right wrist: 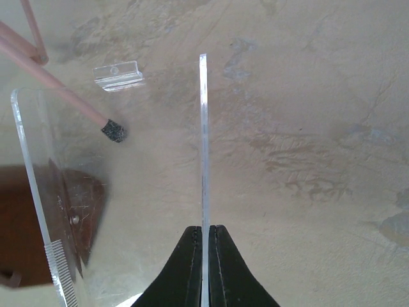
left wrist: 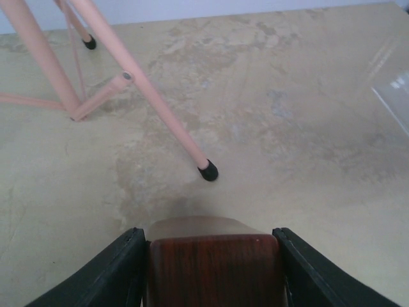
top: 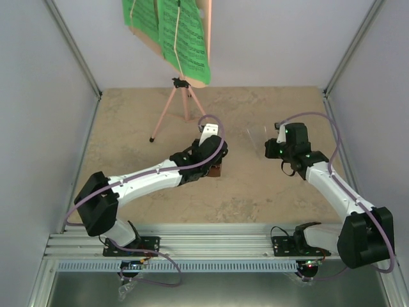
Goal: Pack up the instrument practice props
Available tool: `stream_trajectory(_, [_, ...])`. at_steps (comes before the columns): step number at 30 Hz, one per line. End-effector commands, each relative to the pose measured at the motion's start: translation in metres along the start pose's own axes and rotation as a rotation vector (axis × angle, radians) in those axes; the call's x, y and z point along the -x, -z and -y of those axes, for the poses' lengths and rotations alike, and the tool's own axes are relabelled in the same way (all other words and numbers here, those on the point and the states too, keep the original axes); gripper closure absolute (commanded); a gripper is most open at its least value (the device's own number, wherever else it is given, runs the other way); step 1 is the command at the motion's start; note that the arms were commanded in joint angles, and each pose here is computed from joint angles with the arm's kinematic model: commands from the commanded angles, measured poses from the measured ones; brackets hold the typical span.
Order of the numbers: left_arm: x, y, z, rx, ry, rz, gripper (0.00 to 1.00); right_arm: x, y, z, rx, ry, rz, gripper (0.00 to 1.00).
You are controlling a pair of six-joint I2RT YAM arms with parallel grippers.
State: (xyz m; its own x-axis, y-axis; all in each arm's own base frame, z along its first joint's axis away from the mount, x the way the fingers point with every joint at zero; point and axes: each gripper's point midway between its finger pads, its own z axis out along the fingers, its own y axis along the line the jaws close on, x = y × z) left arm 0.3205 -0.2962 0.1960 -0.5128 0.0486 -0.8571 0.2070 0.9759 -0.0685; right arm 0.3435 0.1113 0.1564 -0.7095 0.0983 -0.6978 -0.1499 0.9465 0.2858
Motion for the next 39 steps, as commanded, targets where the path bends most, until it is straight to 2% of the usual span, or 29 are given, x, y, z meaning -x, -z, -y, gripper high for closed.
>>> stream_trajectory(1, [0.047,-0.001,0.004,-0.012,0.129,0.128,0.49,-0.012,0.003,-0.013,0.047,0.034,-0.020,1.00])
stream_trajectory(7, [0.037,-0.011,0.011,-0.052,0.138,0.091,0.36,-0.024,0.001,-0.034,0.089,0.062,-0.041,1.00])
stream_trajectory(13, [0.047,0.005,0.014,-0.112,0.145,0.094,0.07,-0.025,0.004,-0.053,0.123,0.090,-0.045,1.00])
stream_trajectory(15, [0.057,0.019,0.010,-0.131,0.149,0.116,0.01,-0.022,0.007,-0.058,0.128,0.103,-0.043,1.00])
stream_trajectory(22, [0.086,0.081,-0.010,-0.268,0.134,0.159,0.01,-0.010,0.037,-0.082,0.195,0.175,-0.013,1.00])
stream_trajectory(28, [0.100,0.136,-0.011,-0.503,0.163,0.111,0.01,0.000,0.088,-0.132,0.340,0.405,0.071,1.00])
stream_trajectory(35, [0.076,0.174,0.013,-0.759,0.263,-0.041,0.01,-0.026,0.119,-0.182,0.475,0.632,0.133,1.00])
stream_trajectory(39, [0.048,0.168,0.014,-0.768,0.297,-0.138,0.01,-0.040,0.122,-0.199,0.520,0.698,0.146,1.00])
